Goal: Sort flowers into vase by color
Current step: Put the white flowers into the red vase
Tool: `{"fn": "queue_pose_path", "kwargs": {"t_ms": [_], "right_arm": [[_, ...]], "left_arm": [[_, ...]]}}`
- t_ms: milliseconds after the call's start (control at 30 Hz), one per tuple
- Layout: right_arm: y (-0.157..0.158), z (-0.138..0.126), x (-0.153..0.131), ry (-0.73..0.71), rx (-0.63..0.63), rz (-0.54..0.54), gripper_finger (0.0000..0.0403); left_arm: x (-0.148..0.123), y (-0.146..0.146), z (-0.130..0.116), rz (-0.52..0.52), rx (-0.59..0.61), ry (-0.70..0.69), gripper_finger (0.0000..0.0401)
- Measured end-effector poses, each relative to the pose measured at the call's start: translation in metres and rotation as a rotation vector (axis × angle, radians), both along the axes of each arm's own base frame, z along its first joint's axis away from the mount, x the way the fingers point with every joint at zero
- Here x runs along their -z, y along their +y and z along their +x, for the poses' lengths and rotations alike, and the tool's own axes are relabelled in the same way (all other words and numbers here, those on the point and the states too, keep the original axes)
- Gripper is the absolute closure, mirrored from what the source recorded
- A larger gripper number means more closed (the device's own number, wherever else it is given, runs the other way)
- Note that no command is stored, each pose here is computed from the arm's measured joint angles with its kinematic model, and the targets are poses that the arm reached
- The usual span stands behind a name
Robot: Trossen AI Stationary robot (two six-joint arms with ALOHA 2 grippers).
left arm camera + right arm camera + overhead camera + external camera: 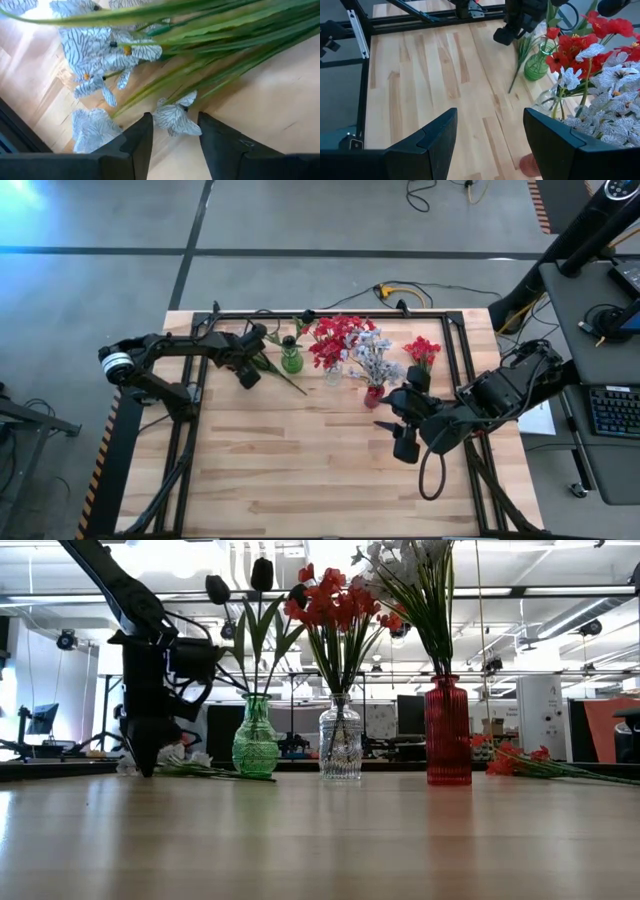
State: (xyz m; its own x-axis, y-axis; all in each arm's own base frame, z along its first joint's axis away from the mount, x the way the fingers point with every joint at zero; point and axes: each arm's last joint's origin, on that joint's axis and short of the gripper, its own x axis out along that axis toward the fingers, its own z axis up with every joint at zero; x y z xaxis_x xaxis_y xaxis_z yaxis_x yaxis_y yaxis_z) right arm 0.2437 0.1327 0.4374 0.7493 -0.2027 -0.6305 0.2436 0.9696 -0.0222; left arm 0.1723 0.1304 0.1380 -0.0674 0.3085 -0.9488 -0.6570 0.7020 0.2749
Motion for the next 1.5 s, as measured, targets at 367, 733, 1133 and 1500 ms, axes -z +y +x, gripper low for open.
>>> {"fn": "queue_pose_path", "kwargs": {"t_ms": [367,733,1133,1500], "right_arm": [[0.000,0.000,0.000,0.002,-0.002,0.001,0.0184],[0.000,0.000,0.000,0.006,-0.004,0.002,0.0184],[0.000,-0.001,0.001,0.011,0.008,0.018,0.0184],[-0.001,-0.002,0.002,0.020,0.020,0.023,0.0184]], "left_arm": [[0.000,-0.002,-0.003,-0.019,-0.004,0.026,0.0304],[0.001,-0.007,-0.004,-0.129,-0.015,-0.009,0.0315],[0.001,-0.013,0.000,-0.179,-0.030,-0.051,0.0315],[-0.031,-0.006,0.009,-0.045,0.178,-0.039,0.0315]]}}
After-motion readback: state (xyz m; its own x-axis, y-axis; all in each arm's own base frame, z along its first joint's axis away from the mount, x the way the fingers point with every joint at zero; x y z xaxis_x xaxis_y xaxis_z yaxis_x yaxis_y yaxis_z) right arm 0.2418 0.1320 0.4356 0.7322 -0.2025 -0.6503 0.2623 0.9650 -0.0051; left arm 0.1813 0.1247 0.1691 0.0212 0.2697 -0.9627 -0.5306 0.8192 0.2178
